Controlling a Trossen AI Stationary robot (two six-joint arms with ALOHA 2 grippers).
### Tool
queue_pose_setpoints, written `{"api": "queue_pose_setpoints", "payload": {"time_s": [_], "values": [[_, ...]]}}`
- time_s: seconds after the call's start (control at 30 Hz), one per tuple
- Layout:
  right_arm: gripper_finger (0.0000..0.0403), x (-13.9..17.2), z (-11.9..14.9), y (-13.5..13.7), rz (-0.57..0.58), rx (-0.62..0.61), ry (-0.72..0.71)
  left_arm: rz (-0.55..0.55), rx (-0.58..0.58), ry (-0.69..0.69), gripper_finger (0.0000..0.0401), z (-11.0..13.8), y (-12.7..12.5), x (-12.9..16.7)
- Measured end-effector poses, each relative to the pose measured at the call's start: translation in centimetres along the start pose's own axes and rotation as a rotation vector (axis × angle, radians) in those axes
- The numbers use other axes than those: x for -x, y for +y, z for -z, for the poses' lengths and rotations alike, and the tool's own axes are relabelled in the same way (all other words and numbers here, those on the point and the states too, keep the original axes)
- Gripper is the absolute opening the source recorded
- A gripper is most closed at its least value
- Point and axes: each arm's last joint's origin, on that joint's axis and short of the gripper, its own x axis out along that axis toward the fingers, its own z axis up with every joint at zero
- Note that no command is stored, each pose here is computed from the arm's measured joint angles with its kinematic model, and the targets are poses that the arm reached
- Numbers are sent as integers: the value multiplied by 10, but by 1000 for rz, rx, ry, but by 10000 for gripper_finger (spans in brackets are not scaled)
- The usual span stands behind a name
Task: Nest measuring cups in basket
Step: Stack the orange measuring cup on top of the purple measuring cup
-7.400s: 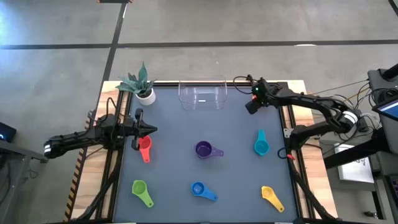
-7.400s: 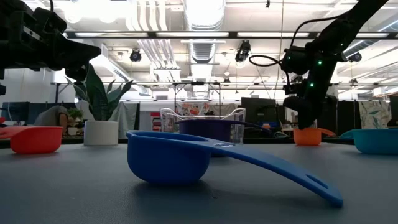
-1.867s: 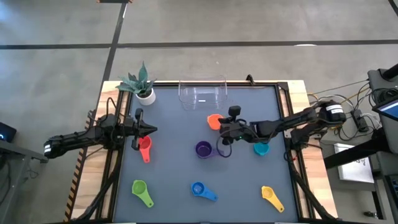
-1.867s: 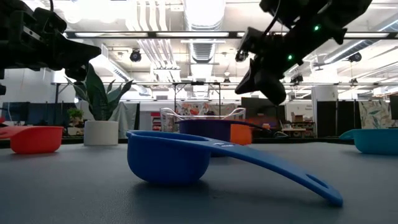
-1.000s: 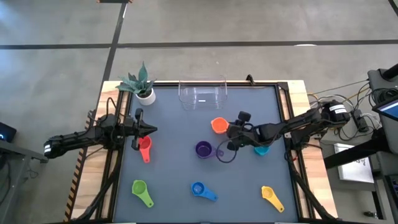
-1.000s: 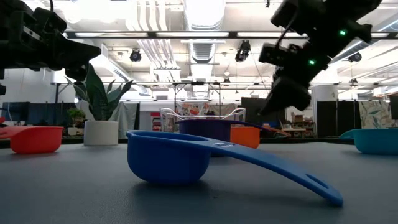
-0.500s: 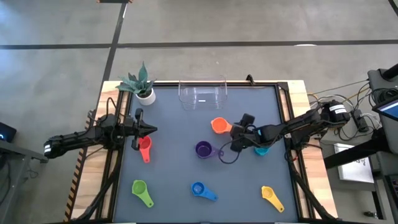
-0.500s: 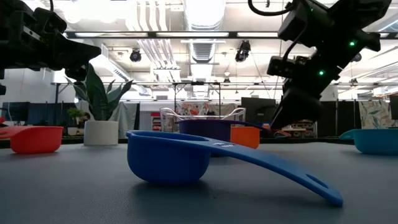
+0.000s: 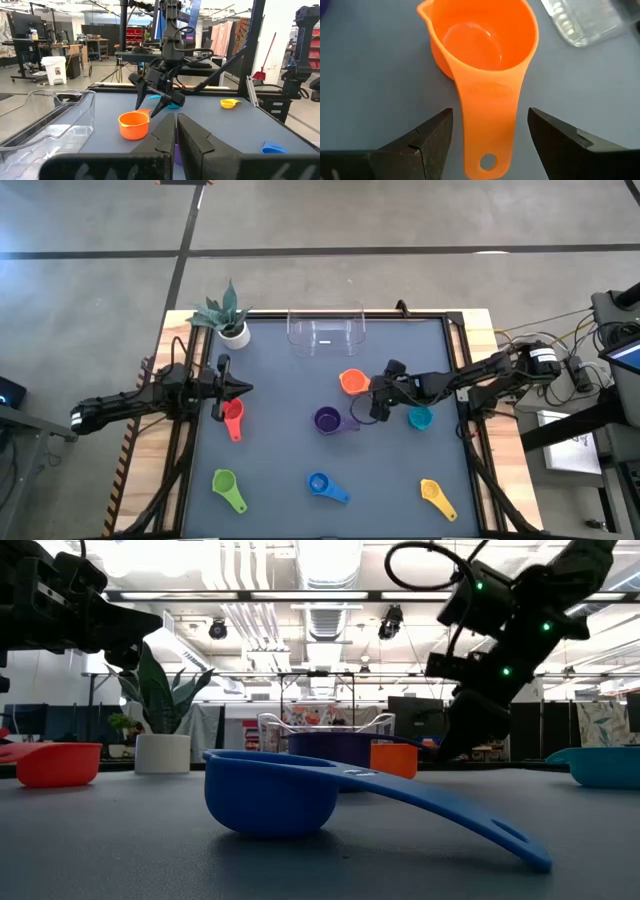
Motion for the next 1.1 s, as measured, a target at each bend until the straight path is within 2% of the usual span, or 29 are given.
{"api": "queue_pose_setpoints", "payload": {"time_s": [0.27, 0.57, 0.73, 0.93, 1.1], "values": [[206, -5, 9, -5, -22, -21, -21, 0, 0, 0, 1, 0, 0, 0], [121, -5, 7, -4, -28, -9, -26, 0, 0, 0, 1, 0, 0, 0], [119, -4, 3, -4, -29, -10, -36, 0, 0, 0, 1, 0, 0, 0], [141, -1, -7, -1, -39, -12, -67, 0, 0, 0, 1, 0, 0, 0], [118, 10, -22, 9, -76, 10, -110, 0, 0, 0, 1, 0, 0, 0]]}}
